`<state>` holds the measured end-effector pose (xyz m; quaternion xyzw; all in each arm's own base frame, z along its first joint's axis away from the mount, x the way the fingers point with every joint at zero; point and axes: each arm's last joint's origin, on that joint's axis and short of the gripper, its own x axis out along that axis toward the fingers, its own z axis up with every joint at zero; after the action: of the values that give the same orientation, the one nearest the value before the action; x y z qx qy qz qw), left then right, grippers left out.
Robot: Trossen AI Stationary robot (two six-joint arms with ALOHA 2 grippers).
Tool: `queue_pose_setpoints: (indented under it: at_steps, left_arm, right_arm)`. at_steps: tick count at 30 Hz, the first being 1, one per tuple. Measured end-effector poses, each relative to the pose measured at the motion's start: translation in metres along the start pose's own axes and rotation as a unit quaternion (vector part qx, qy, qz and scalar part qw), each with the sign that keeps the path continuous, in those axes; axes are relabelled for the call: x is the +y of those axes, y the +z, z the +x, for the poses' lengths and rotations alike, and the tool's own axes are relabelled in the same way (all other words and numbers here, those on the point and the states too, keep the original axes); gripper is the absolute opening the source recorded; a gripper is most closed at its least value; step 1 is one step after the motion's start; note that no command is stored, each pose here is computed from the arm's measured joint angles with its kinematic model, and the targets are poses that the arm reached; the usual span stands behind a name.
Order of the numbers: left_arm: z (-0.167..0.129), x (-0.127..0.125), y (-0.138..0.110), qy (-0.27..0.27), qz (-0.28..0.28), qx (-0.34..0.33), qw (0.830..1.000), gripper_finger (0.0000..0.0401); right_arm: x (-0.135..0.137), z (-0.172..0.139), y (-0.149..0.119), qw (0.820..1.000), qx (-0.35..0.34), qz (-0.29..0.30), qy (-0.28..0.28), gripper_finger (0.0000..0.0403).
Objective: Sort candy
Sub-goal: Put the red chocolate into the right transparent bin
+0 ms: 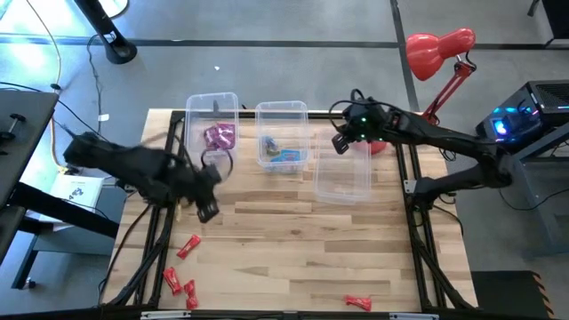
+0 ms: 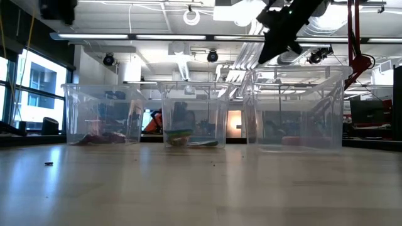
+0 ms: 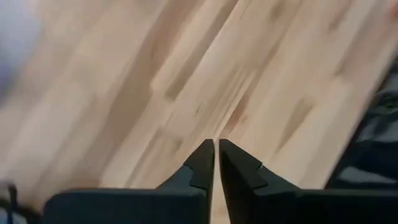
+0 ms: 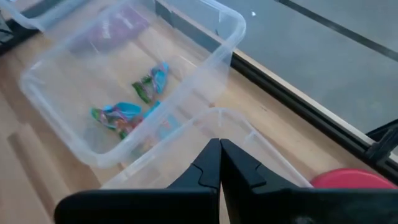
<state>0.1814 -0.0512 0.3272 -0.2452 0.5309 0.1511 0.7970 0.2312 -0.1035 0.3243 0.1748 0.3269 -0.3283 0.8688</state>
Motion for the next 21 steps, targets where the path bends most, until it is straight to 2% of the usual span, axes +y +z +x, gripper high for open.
queue_pose_setpoints:
  at_steps: [3,5,10,16,21]
  left_arm:
    - [0.033,-0.003,-0.021,0.021,-0.031,0.053,0.998,0.005]
    - [0.055,-0.004,-0.037,0.016,-0.057,0.1,0.993,0.0078]
    - [0.099,0.001,-0.078,0.04,-0.111,0.218,0.969,0.0159]
    - [0.12,0.006,-0.102,0.084,-0.159,0.248,0.952,0.0239]
    - [0.131,0.001,-0.112,0.098,-0.188,0.259,0.942,0.0265]
  right_arm:
    - [0.0,-0.009,-0.001,1.0,-0.005,0.006,0.005,0.0]
    - [0.001,-0.01,-0.003,1.0,0.003,0.006,0.005,0.0]
    - [0.004,-0.008,-0.01,1.0,0.018,-0.002,0.007,0.0]
    - [0.004,-0.006,-0.013,1.0,0.027,-0.005,0.005,0.0]
    - [0.004,-0.006,-0.013,1.0,0.028,-0.005,0.005,0.0]
